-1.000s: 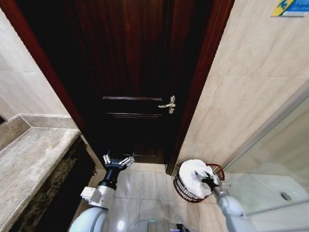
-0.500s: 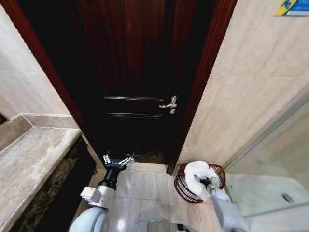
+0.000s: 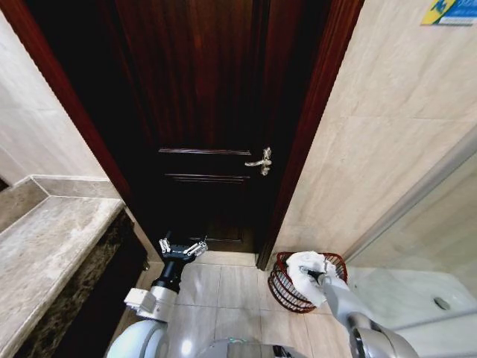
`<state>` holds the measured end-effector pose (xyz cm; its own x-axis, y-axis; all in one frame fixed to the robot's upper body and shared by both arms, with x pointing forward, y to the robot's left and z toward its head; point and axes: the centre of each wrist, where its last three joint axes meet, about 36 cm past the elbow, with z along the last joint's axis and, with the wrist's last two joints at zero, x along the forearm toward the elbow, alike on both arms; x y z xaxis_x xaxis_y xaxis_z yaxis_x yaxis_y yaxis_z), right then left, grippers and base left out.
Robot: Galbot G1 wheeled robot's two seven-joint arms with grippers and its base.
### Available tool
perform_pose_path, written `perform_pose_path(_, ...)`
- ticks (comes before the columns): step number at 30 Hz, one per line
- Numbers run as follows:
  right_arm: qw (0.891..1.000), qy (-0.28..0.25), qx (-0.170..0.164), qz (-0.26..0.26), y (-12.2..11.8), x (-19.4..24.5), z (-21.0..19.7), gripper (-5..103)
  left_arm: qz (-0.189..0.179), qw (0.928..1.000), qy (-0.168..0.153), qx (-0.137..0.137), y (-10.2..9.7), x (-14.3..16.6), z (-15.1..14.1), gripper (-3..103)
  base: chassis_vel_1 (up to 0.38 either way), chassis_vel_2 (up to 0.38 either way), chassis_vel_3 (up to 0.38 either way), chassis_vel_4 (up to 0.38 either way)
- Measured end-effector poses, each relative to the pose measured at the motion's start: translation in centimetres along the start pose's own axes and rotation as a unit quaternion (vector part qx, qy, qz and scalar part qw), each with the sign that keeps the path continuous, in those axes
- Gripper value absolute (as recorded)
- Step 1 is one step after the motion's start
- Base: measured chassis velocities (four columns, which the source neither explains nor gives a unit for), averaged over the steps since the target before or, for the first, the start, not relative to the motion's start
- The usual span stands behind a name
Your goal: Discard the used towel into the hamper.
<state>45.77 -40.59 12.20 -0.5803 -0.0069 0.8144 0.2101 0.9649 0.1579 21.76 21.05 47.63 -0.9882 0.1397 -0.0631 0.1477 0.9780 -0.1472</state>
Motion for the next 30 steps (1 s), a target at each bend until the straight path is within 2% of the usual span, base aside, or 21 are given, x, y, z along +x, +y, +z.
perform_pose_path(5,1.0,0.013,0.02,-0.012,1.6,-0.7,1.1,100,0.0,1.0,0.0,0.0,0.0,0.0,0.0,100,0.0,0.0,0.0,0.0)
perform_pose_path(11,1.0,-0.004,0.029,-0.009,1.9,-0.8,1.5,100,0.0,1.0,0.0,0.0,0.0,0.0,0.0,100,0.0,0.0,0.0,0.0)
perform_pose_path(19,1.0,-0.003,0.028,0.0,0.7,-0.2,1.2,100,0.0,1.0,0.0,0.0,0.0,0.0,0.0,100,0.0,0.0,0.0,0.0)
perform_pose_path(30,0.999,0.012,0.046,0.008,-0.4,0.2,4.0,100,0.0,1.0,0.0,0.0,0.0,0.0,0.0,100,-0.044,0.058,0.059,-0.059)
